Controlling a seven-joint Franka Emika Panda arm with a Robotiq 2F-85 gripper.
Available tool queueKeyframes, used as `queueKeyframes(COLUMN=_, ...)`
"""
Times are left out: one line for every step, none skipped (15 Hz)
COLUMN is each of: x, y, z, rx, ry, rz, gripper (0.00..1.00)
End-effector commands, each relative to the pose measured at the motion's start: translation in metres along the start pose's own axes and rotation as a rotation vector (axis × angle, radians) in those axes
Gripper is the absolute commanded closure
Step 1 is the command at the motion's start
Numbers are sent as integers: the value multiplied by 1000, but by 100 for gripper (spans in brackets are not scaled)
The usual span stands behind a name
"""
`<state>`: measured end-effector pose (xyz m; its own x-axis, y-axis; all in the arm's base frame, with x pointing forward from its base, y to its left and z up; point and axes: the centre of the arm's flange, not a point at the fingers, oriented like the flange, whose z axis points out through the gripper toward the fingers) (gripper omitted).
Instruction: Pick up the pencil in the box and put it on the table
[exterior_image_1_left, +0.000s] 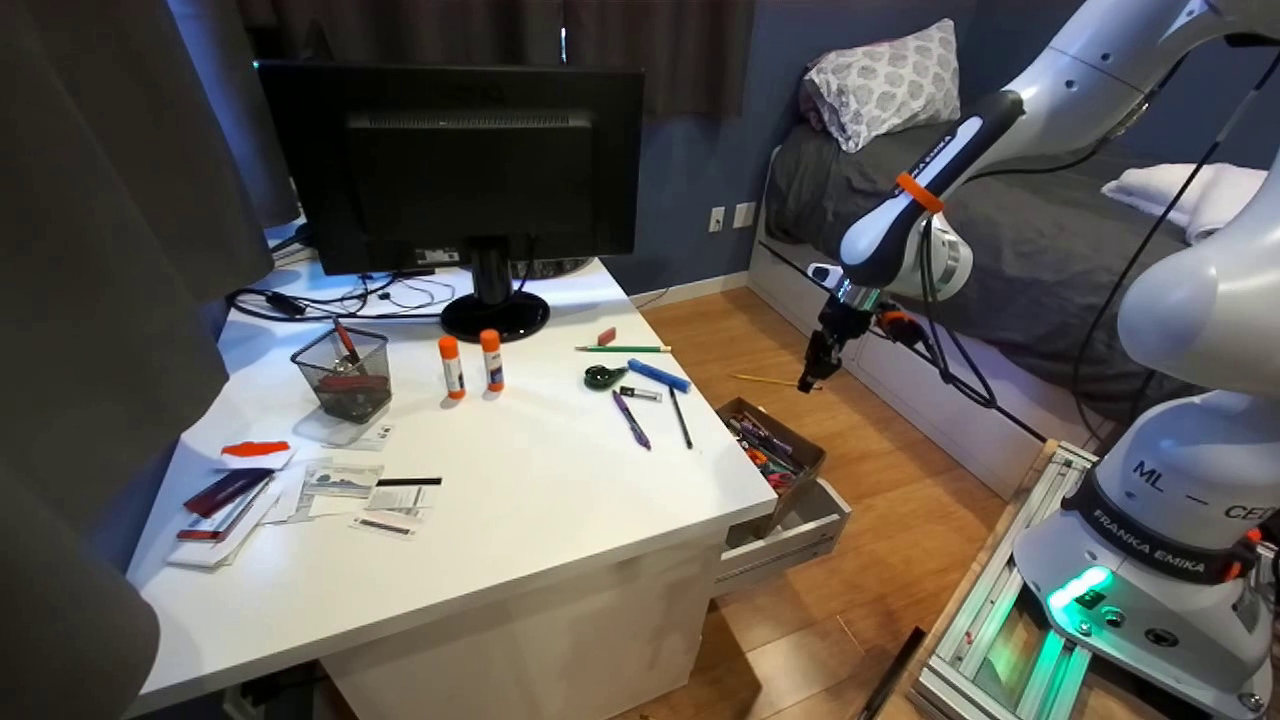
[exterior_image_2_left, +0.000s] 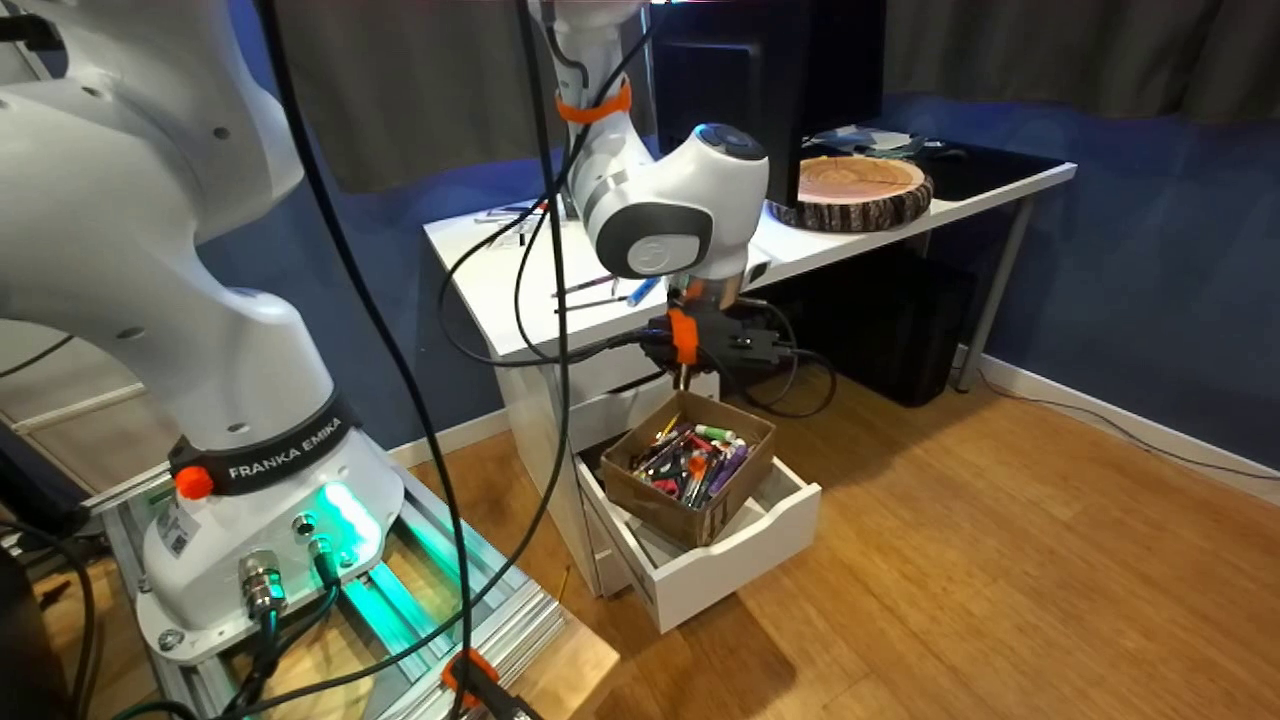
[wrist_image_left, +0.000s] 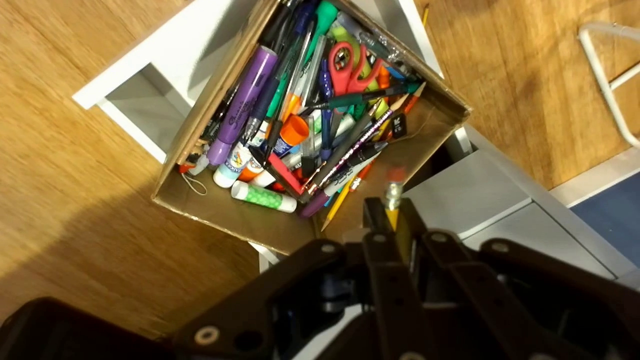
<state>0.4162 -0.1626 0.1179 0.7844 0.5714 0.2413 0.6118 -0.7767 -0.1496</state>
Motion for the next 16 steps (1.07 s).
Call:
queueKeyframes(x=2, y=-4, z=-21, rx=-11, ry=9, rz=-1, gripper=98)
queueKeyframes(x=4, y=-7, z=-28, rx=-21, ry=15, rz=-3, gripper=98)
queueKeyframes(x=8, y=-9, z=-33, rx=-18, ry=23, rz=-9, gripper=98)
queueKeyframes(x=13, y=-11, z=-37, rx=-15, ry=31, rz=-15, gripper=98)
queueKeyframes(x=21, y=-14, z=-41, rx=-7, ry=40, rz=-22, gripper=98)
queueKeyframes(x=31, y=-17, z=-44, rx=5, ry=46, rz=-21, gripper=98)
queueKeyframes(x=41, y=-22, z=-45, rx=20, ry=47, rz=-22, gripper=98)
queueKeyframes(x=53, y=-28, z=-46, rx=40, ry=48, rz=-22, gripper=98)
queueKeyframes(x=62, y=-34, z=-46, rx=57, ry=45, rz=-19, gripper=98)
queueKeyframes(x=74, y=-42, z=-46, rx=72, ry=44, rz=-13, gripper=98)
queueKeyframes(x=85, y=-47, z=-47, rx=82, ry=45, rz=-7, gripper=98)
queueKeyframes(x=97, y=-53, z=-49, rx=86, ry=42, rz=2, gripper=98)
queueKeyframes(x=109, y=-58, z=-51, rx=86, ry=41, rz=8, gripper=98)
queueKeyframes(x=122, y=-61, z=-53, rx=76, ry=42, rz=16, gripper=98)
queueKeyframes(x=134, y=-64, z=-55, rx=70, ry=40, rz=22, gripper=98)
queueKeyframes(x=146, y=-66, z=-58, rx=60, ry=38, rz=27, gripper=98)
